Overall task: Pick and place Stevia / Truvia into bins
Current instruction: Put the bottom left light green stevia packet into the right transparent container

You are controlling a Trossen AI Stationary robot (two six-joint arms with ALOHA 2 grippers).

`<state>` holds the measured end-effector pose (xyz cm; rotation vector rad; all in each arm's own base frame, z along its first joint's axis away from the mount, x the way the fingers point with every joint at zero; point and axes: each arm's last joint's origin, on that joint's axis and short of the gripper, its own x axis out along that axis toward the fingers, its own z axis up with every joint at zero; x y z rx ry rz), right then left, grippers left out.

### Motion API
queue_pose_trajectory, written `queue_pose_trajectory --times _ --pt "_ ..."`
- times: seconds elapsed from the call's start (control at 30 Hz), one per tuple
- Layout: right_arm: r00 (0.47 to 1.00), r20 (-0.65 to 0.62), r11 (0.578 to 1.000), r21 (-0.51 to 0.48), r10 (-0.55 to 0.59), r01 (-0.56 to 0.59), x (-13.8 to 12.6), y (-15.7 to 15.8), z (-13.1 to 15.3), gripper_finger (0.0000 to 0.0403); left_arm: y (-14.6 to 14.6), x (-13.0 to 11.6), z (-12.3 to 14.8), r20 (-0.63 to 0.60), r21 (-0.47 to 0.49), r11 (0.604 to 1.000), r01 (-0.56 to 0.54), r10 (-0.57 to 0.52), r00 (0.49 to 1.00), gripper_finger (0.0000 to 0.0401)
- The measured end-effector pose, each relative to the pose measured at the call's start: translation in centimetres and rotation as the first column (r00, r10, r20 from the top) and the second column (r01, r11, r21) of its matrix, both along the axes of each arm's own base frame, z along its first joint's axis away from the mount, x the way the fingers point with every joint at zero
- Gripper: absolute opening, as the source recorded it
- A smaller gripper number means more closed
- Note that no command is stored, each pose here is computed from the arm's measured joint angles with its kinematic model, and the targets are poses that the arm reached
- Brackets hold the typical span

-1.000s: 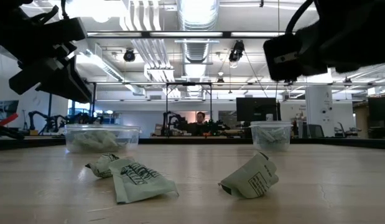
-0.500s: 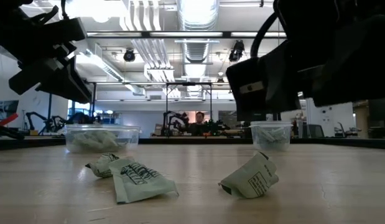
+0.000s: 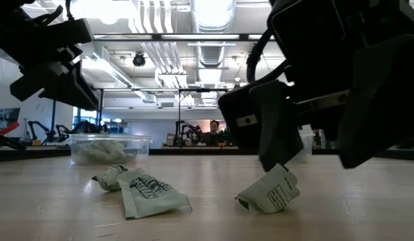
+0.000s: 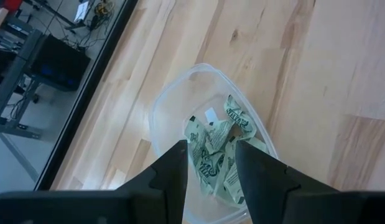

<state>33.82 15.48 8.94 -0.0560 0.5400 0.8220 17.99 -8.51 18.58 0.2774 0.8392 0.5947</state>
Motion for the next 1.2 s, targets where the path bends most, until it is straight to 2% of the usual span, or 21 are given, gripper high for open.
queue_pose_trajectory --times 0.83,1.0,1.2 --pt "1.0 0.012 0.998 -0.061 -0.018 0.018 1.4 0.4 -1.3 0.0133 0.0 0.0 0.0 0.003 -0.001 1.0 0.001 -0.001 1.0 0.0118" --pt "0.999 0.035 0.996 -0.092 -0.012 0.016 1.4 0.4 -1.4 0.0106 0.0 0.0 0.0 0.004 -0.001 1.0 0.001 -0.001 1.0 0.0118" --pt "0.999 0.04 0.994 -0.112 0.001 0.004 1.4 0.4 -1.5 0.0052 0.0 0.0 0.0 0.004 -0.001 1.0 0.001 -0.001 1.0 0.0118"
